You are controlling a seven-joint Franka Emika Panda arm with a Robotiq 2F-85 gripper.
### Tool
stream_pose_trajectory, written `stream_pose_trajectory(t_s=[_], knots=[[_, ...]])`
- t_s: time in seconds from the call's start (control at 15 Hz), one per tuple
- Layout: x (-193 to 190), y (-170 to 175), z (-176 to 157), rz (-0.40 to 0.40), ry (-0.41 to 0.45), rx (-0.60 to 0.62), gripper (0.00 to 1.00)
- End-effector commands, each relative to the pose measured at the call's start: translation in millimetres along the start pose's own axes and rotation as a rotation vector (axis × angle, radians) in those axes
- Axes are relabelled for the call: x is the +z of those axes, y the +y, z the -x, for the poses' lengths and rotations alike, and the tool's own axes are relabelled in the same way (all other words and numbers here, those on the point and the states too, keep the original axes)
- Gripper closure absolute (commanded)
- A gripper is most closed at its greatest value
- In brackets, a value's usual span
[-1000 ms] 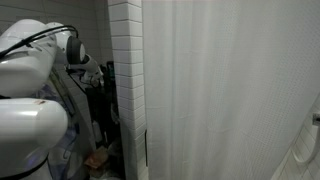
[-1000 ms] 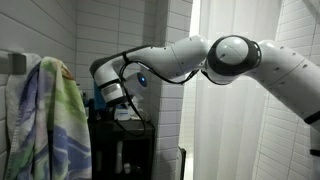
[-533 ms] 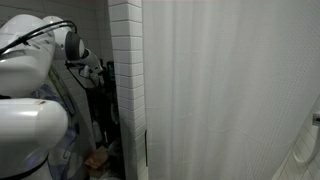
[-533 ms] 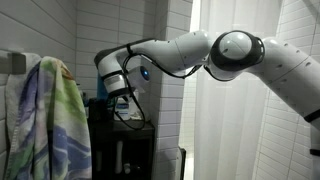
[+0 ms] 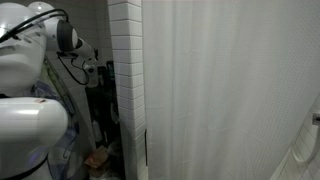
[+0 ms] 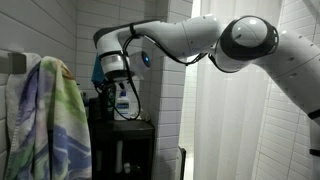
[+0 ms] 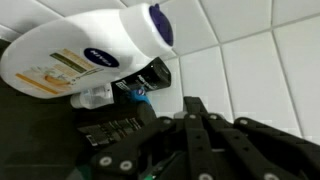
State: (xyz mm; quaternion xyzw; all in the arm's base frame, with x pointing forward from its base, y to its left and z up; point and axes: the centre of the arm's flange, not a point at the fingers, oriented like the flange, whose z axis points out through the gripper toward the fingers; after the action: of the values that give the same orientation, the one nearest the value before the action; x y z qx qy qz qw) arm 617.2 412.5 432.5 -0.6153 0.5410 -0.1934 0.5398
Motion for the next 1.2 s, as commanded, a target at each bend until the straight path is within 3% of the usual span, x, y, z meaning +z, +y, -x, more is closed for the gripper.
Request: stream_pose_trajectory(t_s=[0.0,0.73,0.8,0.87,1.0,1.07,1.13], knots=[[-35,-24,8,-0.001,-0.016,0.056,1.00],[-104,-28,29,0.118,-0.298,0.256,1.00],[-110,-29,29,0.130,-0.321,0.267,0.93],[-116,-28,28,0.136,-0.341,0.276,0.73],[-129,-26,25,0.148,-0.374,0.289,0.63],[-91,-39,42,0.131,-0.338,0.281,0.82],[-97,-39,39,0.137,-0.350,0.284,0.74]])
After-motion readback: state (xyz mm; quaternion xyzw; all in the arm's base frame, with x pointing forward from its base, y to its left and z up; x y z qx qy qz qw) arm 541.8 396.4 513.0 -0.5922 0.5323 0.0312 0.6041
